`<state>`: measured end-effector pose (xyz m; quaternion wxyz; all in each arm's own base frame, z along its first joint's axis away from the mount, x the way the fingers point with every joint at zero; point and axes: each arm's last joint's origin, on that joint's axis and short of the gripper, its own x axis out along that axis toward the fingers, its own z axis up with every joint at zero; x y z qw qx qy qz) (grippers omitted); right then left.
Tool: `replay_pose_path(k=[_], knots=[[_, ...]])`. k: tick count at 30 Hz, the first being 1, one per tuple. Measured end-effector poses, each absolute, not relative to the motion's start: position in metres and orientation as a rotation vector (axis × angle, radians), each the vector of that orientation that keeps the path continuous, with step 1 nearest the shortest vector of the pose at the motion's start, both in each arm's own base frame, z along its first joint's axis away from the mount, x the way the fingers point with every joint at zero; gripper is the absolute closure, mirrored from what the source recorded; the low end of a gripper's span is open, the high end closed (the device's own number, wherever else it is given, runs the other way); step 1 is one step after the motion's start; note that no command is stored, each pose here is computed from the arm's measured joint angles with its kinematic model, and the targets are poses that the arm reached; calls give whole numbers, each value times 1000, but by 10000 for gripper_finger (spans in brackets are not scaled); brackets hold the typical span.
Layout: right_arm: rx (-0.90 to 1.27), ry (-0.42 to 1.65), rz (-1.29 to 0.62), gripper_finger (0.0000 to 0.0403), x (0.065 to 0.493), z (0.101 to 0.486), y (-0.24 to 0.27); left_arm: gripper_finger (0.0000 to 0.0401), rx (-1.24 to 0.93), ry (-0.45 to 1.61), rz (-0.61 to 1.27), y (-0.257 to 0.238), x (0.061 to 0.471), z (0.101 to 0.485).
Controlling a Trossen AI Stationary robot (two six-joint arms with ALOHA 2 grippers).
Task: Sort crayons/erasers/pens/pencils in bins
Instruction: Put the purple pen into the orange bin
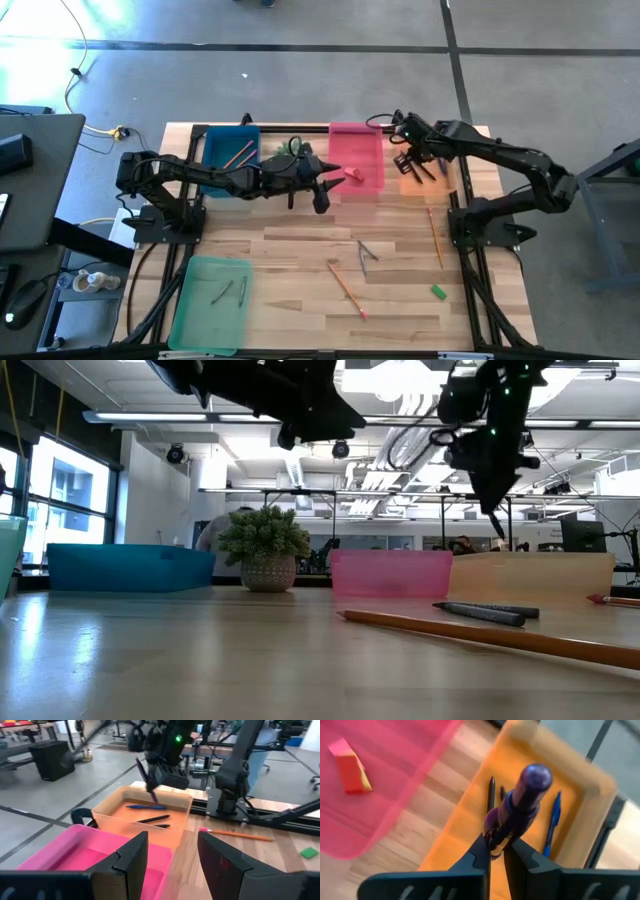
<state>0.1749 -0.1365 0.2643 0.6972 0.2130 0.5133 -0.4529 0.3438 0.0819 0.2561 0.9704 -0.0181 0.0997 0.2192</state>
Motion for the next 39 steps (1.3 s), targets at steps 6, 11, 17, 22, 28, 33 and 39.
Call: replay_pose_path(k=[6, 11, 17, 22, 28, 33, 39], knots=[[598, 1185, -1004, 391, 156, 242, -150, 242, -32, 200, 502, 84, 343, 256], [669, 1188, -971, 391, 145, 228, -157, 242, -30, 199, 533, 84, 343, 256], [682, 1204, -956, 391, 134, 223, -164, 242, -59, 188, 582, 85, 342, 256], [722, 1209, -934, 391, 127, 219, -170, 242, -55, 187, 613, 86, 341, 256], [732, 1307, -891, 391, 129, 202, -181, 242, -49, 185, 660, 87, 341, 257], [736, 1370, -861, 391, 133, 188, -187, 242, -49, 185, 663, 87, 341, 257], [717, 1368, -855, 363, 136, 184, -191, 242, -49, 185, 663, 87, 341, 257]])
